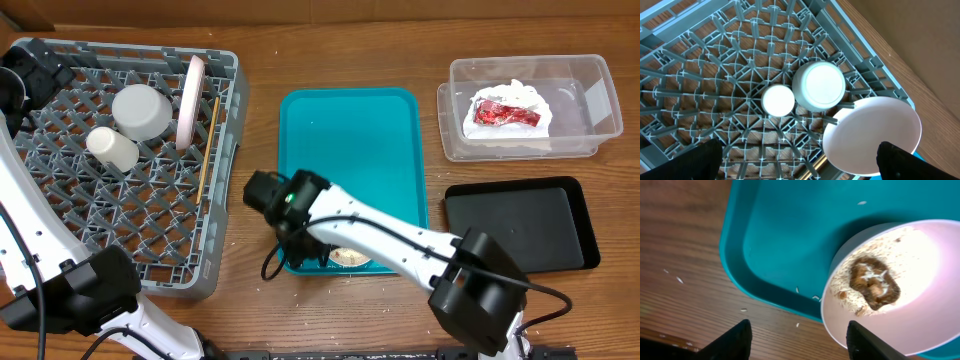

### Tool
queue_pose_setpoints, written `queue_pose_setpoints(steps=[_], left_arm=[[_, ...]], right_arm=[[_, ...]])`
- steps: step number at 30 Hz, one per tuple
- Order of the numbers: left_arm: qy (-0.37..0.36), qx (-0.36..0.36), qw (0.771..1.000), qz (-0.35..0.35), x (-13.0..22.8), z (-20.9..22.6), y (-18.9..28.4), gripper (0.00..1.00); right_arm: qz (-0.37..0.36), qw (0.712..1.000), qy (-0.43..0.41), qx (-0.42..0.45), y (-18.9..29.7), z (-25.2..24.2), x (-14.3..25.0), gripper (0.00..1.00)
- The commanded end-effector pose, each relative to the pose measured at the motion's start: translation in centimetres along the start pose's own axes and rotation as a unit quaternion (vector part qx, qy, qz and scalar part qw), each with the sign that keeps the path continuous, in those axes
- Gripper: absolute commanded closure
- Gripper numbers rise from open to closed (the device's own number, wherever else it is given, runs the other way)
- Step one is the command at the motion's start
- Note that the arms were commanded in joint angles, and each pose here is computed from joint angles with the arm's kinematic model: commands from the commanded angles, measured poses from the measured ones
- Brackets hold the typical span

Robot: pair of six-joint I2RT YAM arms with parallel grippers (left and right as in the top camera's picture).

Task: Sort waste into correct bins and load items into the dishwasher
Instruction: 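Reach the right gripper to the white saucer and grasp its rim, then lift the saucer and carry it over the black tray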

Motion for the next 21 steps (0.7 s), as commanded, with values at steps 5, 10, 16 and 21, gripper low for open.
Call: queue_pose_setpoints(steps=[5, 10, 16, 21], left_arm=[[0.003, -0.004, 1.000, -0.003, -0.1, 0.0, 0.0, 0.00], [0.003, -0.004, 1.000, -0.003, -0.1, 0.0, 0.0, 0.00], [0.003, -0.004, 1.000, -0.003, -0.1, 0.0, 0.0, 0.00], [0.003, -0.004, 1.000, -0.003, -0.1, 0.0, 0.0, 0.00]], right_arm=[[-0.021, 0.999, 0.001, 0.047, -1.7, -0.7, 0.9, 0.48], [-0.018, 0.999, 0.002, 0.051, -2.4, -0.9, 1.1, 0.48], [-0.010, 0.998, 0.005, 0.057, -3.4, -1.1, 1.6, 0.56], [-0.012, 0.998, 0.008, 0.056, -3.6, -0.9, 1.7, 0.64]])
Point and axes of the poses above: each gripper's point midway between its finger pads, its own y axis back along the fingers, its own z axis along the line the jaws close on, x = y × z, the point moved 8 cm from there along y, back along the fingers, and after that the axes turned 8 degrees about -y, right-handed, at the moved point
